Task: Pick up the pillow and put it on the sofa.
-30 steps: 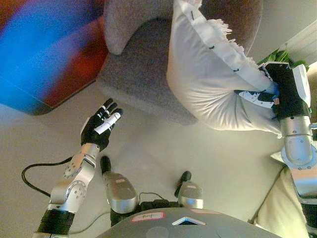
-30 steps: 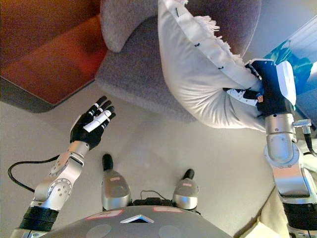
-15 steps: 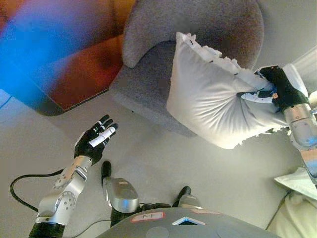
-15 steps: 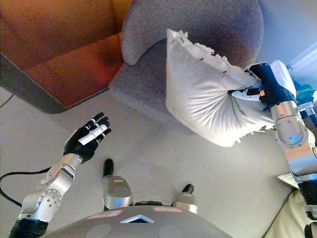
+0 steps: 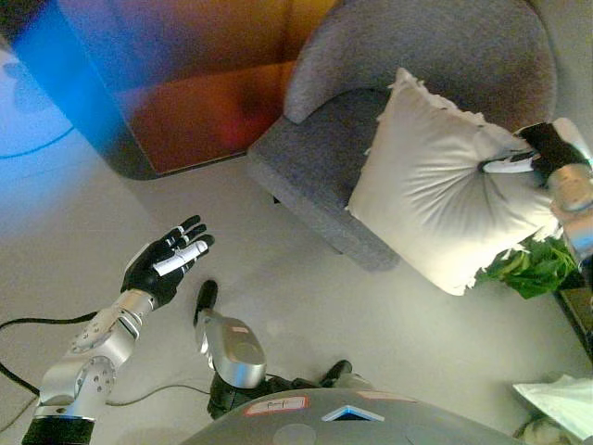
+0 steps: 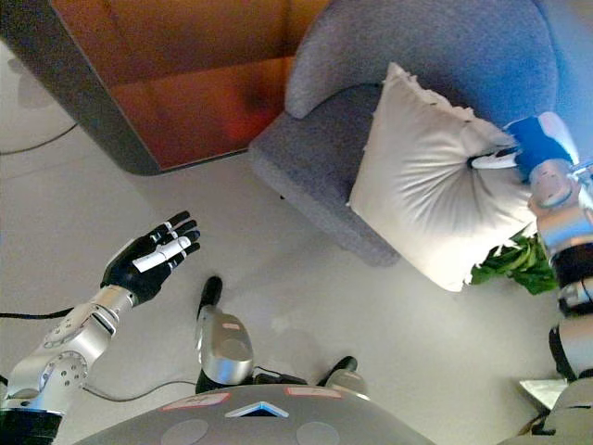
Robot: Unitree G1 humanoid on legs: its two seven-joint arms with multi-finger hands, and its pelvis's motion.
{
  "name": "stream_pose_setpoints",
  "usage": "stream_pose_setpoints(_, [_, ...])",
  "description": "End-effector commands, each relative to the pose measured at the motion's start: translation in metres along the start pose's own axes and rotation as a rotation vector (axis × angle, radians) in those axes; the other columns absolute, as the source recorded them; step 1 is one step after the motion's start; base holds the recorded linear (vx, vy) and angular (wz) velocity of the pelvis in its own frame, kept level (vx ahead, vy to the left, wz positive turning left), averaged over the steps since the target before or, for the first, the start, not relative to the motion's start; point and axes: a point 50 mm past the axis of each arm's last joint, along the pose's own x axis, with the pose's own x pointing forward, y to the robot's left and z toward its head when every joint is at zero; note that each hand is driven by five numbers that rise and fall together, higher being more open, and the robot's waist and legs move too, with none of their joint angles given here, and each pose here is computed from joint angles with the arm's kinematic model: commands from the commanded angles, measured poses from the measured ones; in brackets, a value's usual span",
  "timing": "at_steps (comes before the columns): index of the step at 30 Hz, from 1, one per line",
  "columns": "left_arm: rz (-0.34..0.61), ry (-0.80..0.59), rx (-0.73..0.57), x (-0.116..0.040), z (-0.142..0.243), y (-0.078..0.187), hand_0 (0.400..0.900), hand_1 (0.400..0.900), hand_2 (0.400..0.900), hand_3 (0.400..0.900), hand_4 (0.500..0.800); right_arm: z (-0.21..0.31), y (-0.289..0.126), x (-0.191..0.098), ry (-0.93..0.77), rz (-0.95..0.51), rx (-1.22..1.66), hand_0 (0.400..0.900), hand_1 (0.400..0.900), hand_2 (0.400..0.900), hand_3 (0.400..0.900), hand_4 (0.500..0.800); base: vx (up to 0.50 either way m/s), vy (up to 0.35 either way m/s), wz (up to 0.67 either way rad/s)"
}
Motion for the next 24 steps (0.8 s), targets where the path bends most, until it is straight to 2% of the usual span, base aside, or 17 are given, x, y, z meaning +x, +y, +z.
stream_pose_setpoints(1, [-0.197, -0.203, 0.123, 0.008, 0.052, -0.031, 0.900, 0.900, 0.900, 0.900, 0.800, 0.066, -0.150, -0.027, -0.144, -0.579, 0.194, 0.900, 0.900, 0.900, 0.900, 0.800, -0.094, 0.013, 0.07])
stream_pose_setpoints(5, [-0.213, -0.186, 0.099, 0.007, 0.045, -0.038, 0.900, 0.900, 0.900, 0.900, 0.800, 0.080, -0.156, -0.033, -0.226, -0.643, 0.168, 0.900, 0.900, 0.900, 0.900, 0.800, -0.041, 0.083, -0.03])
stream_pose_setpoints(9, [-0.206, -0.194, 0.043, 0.006, 0.038, -0.040, 0.900, 0.900, 0.900, 0.900, 0.800, 0.091, -0.140, -0.037, -0.365, -0.640, 0.270, 0.900, 0.900, 0.900, 0.900, 0.800, -0.026, 0.175, -0.28])
stream_pose_setpoints(12, [-0.201, -0.202, 0.000, 0.008, 0.034, -0.042, 0.900, 0.900, 0.900, 0.900, 0.800, 0.098, -0.118, -0.043, -0.472, -0.580, 0.319, 0.900, 0.900, 0.900, 0.900, 0.800, -0.026, 0.216, -0.35])
stream_pose_setpoints(18, [-0.203, -0.268, -0.059, 0.016, 0.029, -0.052, 0.900, 0.900, 0.900, 0.900, 0.800, 0.093, -0.062, -0.081, -0.740, -0.440, 0.421, 0.900, 0.900, 0.900, 0.900, 0.800, -0.089, 0.130, -0.26])
stream_pose_setpoints(24, [-0.212, -0.319, -0.063, 0.027, 0.031, -0.061, 0.900, 0.900, 0.900, 0.900, 0.800, 0.068, -0.030, -0.116, -0.831, -0.321, 0.569, 0.900, 0.900, 0.900, 0.900, 0.800, -0.124, 0.076, -0.27])
